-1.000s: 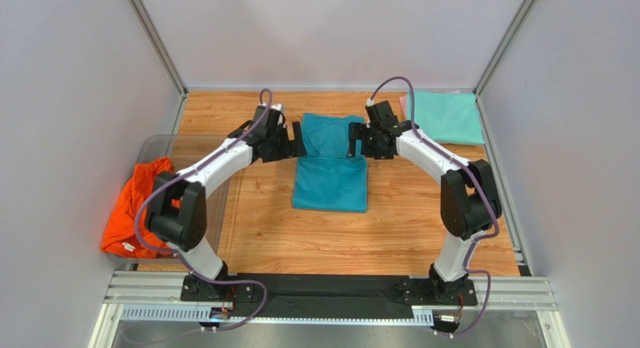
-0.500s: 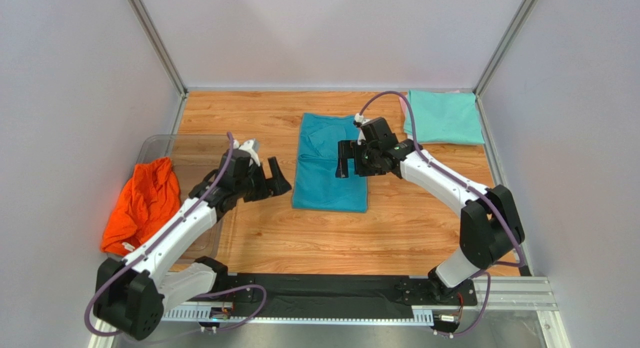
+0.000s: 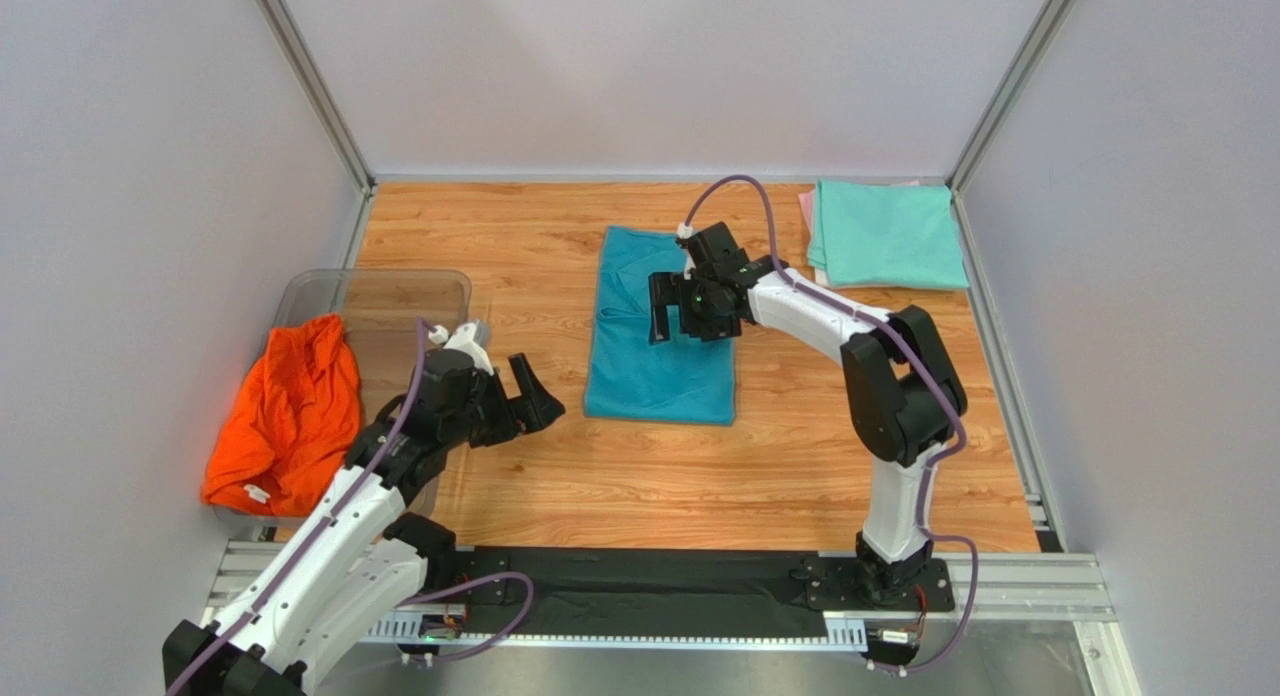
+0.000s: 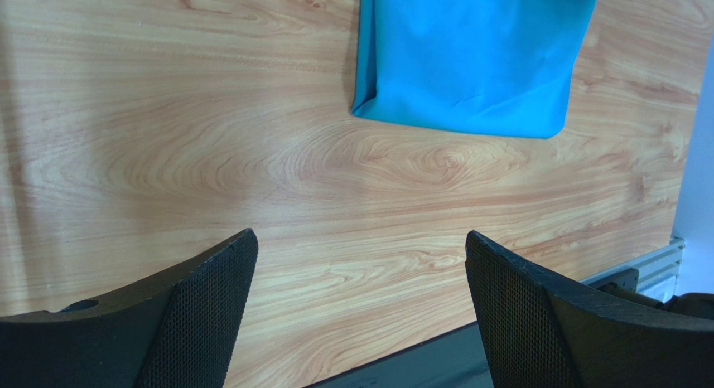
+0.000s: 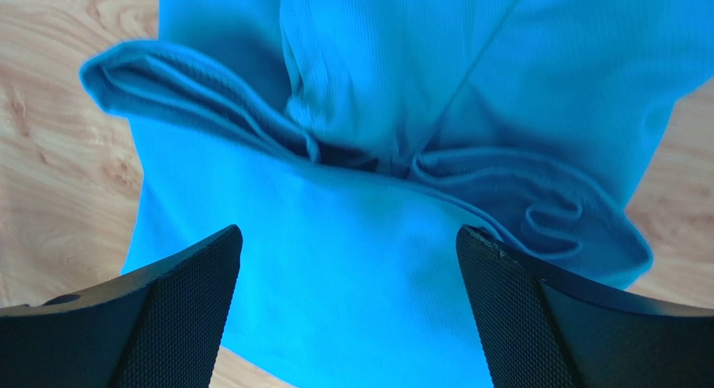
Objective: Fold and stack the t-shirts
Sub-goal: Fold the tshirt
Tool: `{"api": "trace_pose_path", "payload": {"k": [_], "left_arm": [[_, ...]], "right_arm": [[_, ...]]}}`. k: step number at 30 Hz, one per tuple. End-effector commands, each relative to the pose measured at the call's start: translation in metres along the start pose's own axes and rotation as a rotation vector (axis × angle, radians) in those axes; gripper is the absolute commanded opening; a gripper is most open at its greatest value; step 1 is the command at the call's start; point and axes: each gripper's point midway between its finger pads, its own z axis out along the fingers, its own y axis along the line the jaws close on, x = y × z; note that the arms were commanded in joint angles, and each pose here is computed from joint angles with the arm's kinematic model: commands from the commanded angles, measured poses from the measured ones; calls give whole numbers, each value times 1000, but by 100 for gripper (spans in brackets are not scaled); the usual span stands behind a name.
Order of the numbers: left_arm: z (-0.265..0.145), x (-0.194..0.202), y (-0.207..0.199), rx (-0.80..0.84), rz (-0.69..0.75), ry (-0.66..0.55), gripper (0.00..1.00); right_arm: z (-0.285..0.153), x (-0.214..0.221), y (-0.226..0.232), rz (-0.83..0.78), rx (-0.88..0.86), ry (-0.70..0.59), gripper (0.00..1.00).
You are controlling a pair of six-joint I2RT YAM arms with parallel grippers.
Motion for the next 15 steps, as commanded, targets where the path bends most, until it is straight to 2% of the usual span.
{"api": "trace_pose_path", "payload": {"k": [1, 10, 14, 15], "left_arm": [[-3, 3, 0, -1, -29, 7, 100], [-13, 1, -5, 24, -37, -8, 100], [-26, -15, -18, 48, 8, -40, 100], [-28, -19, -20, 47, 12, -52, 100]], "right_arm": [[8, -37, 1, -44, 12, -83, 100], [23, -56, -14, -49, 52, -97, 100], [-8, -77, -6, -62, 53, -180, 100], [-31, -90, -1, -64, 52, -240, 100]]}}
